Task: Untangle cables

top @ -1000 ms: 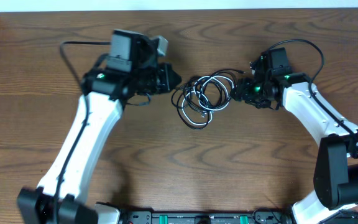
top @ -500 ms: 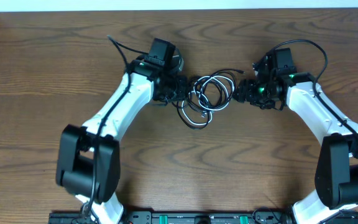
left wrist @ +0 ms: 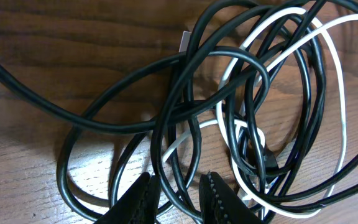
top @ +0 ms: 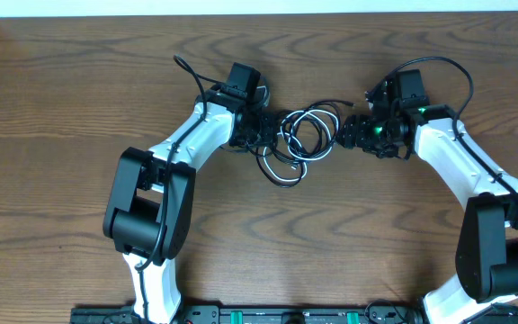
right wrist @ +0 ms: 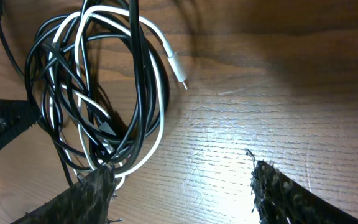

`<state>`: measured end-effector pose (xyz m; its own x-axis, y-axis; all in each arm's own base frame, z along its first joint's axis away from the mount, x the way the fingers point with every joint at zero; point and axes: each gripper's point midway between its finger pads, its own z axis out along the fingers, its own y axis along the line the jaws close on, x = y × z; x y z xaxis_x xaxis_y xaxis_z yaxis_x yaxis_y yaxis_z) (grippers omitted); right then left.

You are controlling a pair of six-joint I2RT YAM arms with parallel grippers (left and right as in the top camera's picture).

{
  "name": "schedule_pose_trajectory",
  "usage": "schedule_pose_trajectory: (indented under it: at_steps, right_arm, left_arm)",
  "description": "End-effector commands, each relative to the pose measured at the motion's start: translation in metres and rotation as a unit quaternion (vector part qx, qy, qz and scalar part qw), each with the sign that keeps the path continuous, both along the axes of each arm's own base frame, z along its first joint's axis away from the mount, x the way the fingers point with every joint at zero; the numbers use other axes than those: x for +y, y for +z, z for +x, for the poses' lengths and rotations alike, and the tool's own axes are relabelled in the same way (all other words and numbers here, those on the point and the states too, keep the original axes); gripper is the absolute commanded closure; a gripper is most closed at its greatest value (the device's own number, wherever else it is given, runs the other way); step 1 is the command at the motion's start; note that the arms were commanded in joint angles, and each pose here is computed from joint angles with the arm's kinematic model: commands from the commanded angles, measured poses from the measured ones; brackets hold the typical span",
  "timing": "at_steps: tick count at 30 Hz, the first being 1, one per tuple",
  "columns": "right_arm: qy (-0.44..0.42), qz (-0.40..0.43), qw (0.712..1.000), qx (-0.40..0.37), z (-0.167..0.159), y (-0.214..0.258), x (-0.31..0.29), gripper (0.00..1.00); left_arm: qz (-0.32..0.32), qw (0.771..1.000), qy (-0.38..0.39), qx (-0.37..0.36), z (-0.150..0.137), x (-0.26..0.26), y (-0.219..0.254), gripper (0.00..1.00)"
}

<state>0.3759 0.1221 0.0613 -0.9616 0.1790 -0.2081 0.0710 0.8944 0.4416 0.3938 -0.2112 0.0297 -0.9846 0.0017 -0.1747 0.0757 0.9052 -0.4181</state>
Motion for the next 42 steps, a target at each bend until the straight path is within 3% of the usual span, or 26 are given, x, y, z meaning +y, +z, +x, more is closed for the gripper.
schedule_pose_trajectory:
  at_steps: [1,15,20,25,28,32,38,42]
  right_arm:
    - [0.005,0.000,1.000,-0.013,0.005,0.007,0.000,0.30]
    - [0.005,-0.001,1.000,-0.011,0.004,0.007,0.000,0.28]
    - [0.004,-0.005,1.000,-0.007,0.003,0.006,-0.002,0.28]
    - [0.004,-0.005,1.000,-0.005,0.002,0.005,-0.002,0.28]
    - [0.004,-0.005,1.000,-0.004,0.001,0.005,-0.002,0.28]
    - [0.004,-0.005,1.000,-0.005,0.002,0.005,-0.002,0.28]
    - [0.019,0.002,1.000,-0.018,0.004,0.010,0.001,0.32]
    - [0.026,0.022,0.998,-0.058,0.008,0.042,-0.001,0.33]
  left_arm:
    - [0.023,1.000,0.000,-0.014,0.006,0.005,-0.002,0.74]
    - [0.069,0.998,-0.002,-0.013,0.002,0.001,-0.026,0.74]
    - [0.071,0.997,-0.003,-0.007,0.001,0.001,-0.032,0.93]
    - [0.070,0.998,0.000,-0.007,0.000,0.001,-0.026,0.93]
    - [0.059,0.998,0.003,-0.032,0.005,0.000,0.000,0.93]
    - [0.028,0.994,0.008,-0.101,0.007,-0.001,0.074,0.93]
    - [-0.008,0.983,0.014,-0.182,-0.009,0.006,0.163,0.93]
    - [-0.023,0.976,0.016,-0.217,-0.020,0.011,0.200,0.93]
